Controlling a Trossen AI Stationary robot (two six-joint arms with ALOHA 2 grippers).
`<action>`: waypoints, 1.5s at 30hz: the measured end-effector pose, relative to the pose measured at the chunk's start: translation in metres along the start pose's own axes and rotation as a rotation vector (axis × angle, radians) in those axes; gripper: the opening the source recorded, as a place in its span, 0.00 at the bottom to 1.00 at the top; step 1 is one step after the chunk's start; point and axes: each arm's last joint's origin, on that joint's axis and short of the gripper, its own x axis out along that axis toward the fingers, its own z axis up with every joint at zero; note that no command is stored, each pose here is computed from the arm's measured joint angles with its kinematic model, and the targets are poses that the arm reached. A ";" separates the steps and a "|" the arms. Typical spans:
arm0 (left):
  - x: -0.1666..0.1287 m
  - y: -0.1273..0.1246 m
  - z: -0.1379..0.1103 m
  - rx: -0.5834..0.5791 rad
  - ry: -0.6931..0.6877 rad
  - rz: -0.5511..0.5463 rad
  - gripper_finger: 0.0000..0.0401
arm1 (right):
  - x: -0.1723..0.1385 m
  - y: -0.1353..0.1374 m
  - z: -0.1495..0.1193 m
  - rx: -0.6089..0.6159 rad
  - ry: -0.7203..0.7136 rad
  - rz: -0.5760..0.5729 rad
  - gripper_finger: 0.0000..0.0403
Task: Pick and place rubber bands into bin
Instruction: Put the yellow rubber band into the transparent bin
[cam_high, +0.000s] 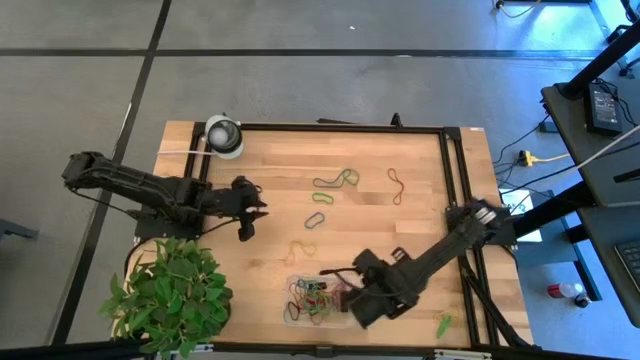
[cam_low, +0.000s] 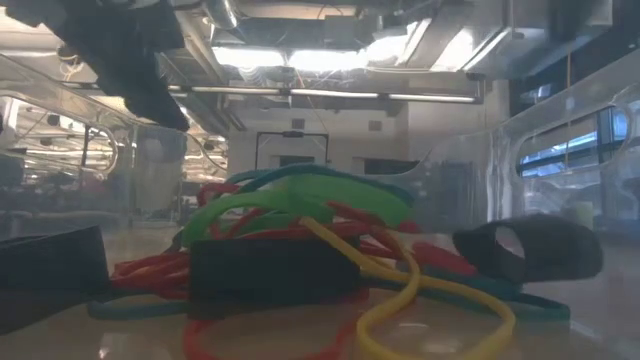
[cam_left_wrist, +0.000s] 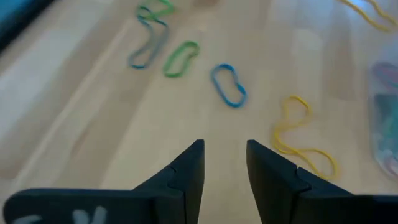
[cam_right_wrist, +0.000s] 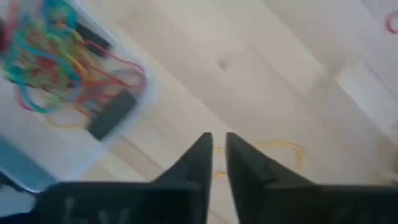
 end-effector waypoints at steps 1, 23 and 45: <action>0.004 -0.003 0.002 0.014 0.021 -0.014 0.28 | 0.001 -0.007 -0.003 -0.002 0.000 0.003 0.08; 0.109 -0.073 0.017 0.254 0.341 -0.161 0.28 | 0.067 -0.174 -0.060 0.042 -0.019 0.405 0.01; 0.165 -0.076 0.040 0.069 0.637 -0.038 0.01 | 0.070 -0.209 -0.061 -0.252 -0.112 0.525 0.03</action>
